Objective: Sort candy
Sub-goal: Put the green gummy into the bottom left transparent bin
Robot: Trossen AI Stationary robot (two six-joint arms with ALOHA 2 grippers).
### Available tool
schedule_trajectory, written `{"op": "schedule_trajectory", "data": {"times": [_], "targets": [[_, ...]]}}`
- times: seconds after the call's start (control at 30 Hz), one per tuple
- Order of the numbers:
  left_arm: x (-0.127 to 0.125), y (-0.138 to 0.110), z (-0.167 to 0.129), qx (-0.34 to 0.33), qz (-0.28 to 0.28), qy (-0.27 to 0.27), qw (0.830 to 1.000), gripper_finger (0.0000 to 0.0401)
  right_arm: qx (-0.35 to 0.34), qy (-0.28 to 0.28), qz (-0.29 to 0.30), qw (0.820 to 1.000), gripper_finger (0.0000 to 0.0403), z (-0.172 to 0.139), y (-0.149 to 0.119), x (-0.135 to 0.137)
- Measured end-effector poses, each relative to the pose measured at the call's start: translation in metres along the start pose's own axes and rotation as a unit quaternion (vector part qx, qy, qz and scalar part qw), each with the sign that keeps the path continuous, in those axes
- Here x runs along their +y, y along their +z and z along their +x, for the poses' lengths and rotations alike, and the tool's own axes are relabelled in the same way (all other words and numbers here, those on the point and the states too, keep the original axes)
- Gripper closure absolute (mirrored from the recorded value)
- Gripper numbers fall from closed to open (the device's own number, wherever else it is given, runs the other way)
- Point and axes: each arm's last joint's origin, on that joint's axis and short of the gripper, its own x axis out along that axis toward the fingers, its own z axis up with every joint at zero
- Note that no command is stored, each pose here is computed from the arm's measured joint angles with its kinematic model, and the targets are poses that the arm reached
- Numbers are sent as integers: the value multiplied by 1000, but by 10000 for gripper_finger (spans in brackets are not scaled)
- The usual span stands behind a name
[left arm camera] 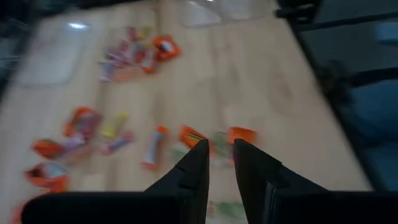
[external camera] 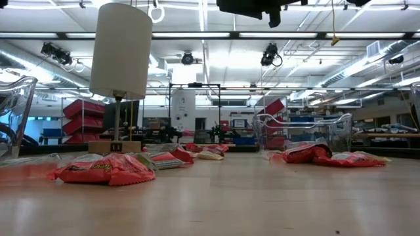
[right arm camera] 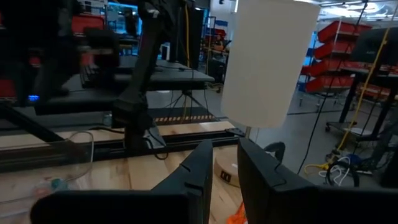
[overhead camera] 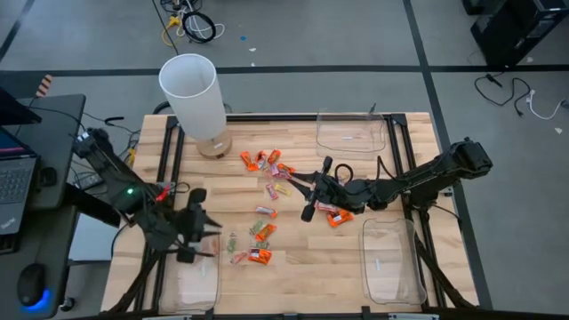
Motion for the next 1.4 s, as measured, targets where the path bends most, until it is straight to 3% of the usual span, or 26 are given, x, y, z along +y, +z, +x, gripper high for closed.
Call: {"op": "schedule_trajectory", "data": {"times": [0.3, 0.53, 0.83, 1.07, 1.23, 1.4], "targets": [[29, 8, 14, 8, -3, 70, 998, 323, 1, -4, 2, 1000, 341, 1, 0, -2], [47, 2, 30, 54, 3, 56, 997, 323, 1, -12, 13, 1000, 341, 7, -1, -10], [65, -24, 54, 110, -19, 78, 991, 323, 1, 23, 41, 999, 341, 15, -2, -20], [70, -31, 70, 85, -17, 67, 994, 323, 1, 57, 55, 997, 341, 20, -1, -25], [74, -34, 76, 76, -8, 65, 995, 323, -17, 95, 55, 994, 341, 27, 18, -15], [77, -35, 77, 76, -3, 68, 995, 323, 21, 121, 26, 992, 341, 42, 22, 6]]}}
